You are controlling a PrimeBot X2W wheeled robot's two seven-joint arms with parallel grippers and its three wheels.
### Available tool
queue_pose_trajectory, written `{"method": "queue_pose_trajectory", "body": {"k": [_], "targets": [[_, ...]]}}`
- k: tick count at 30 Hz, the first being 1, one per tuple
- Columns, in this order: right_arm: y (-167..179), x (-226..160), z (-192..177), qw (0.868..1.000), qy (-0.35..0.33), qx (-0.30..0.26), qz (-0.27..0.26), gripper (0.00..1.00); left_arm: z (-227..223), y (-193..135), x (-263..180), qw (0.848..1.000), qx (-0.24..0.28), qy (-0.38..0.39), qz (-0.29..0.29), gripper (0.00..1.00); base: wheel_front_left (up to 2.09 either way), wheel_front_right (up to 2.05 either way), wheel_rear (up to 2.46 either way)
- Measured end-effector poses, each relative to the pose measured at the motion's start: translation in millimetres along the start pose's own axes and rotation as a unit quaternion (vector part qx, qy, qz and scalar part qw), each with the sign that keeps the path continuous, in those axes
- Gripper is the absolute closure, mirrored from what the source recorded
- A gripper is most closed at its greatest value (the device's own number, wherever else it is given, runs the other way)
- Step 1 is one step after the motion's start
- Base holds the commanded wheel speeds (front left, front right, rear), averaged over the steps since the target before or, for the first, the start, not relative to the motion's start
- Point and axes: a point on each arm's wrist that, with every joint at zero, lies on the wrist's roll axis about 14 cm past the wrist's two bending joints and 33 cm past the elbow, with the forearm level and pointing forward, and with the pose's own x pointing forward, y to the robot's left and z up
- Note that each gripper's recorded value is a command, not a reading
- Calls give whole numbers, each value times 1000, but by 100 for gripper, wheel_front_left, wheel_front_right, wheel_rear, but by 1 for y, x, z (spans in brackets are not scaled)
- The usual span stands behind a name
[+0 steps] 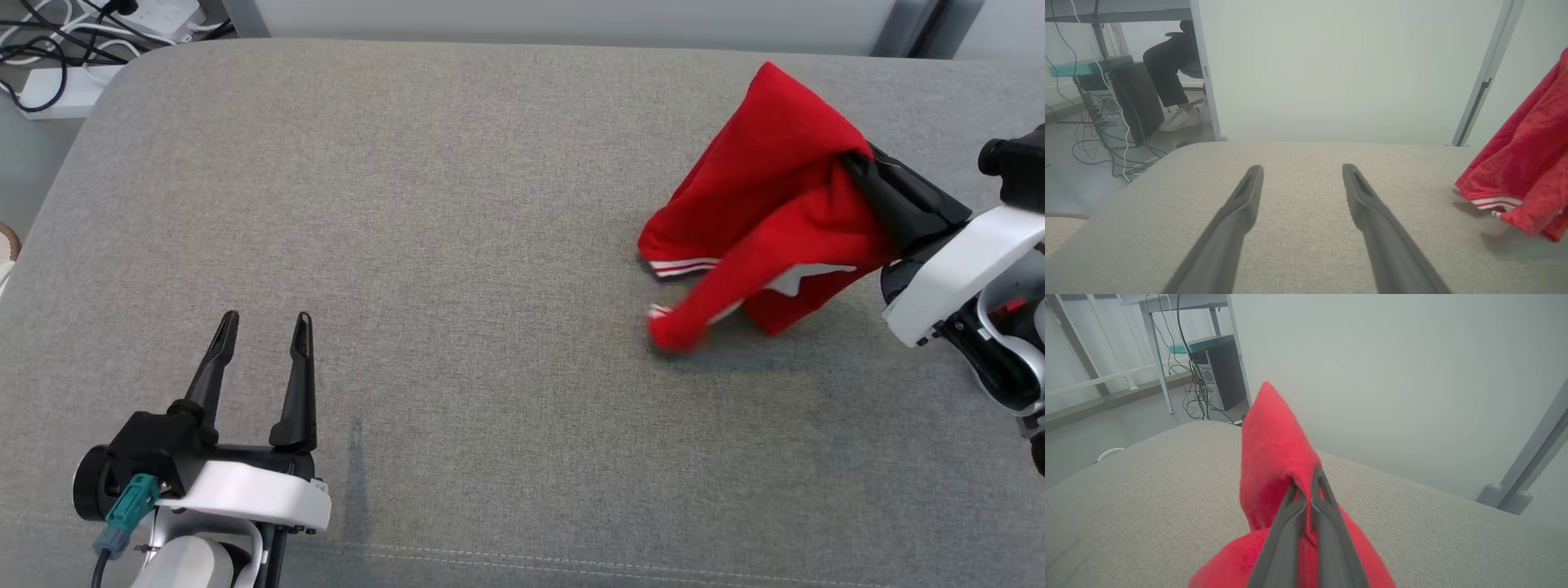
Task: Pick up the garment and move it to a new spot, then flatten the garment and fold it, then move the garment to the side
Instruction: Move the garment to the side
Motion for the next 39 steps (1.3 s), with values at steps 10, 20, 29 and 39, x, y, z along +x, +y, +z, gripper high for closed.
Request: {"method": "queue_pose_trajectory", "body": {"k": [10,20,29,39], "targets": [[-30,-26,-7,997,25,47,-54,100,2,-11,4,1000,-4,-7,-18,0,0,0,0],[-125,-88,-11,973,73,102,-193,100,-9,-30,14,999,-3,4,-49,0,0,0,0],[-195,-152,-62,929,177,89,-312,100,-19,-49,31,996,3,12,-84,0,0,0,0],[-228,-162,-101,908,223,23,-355,76,-34,-83,64,989,15,26,-147,0,0,0,0]]}}
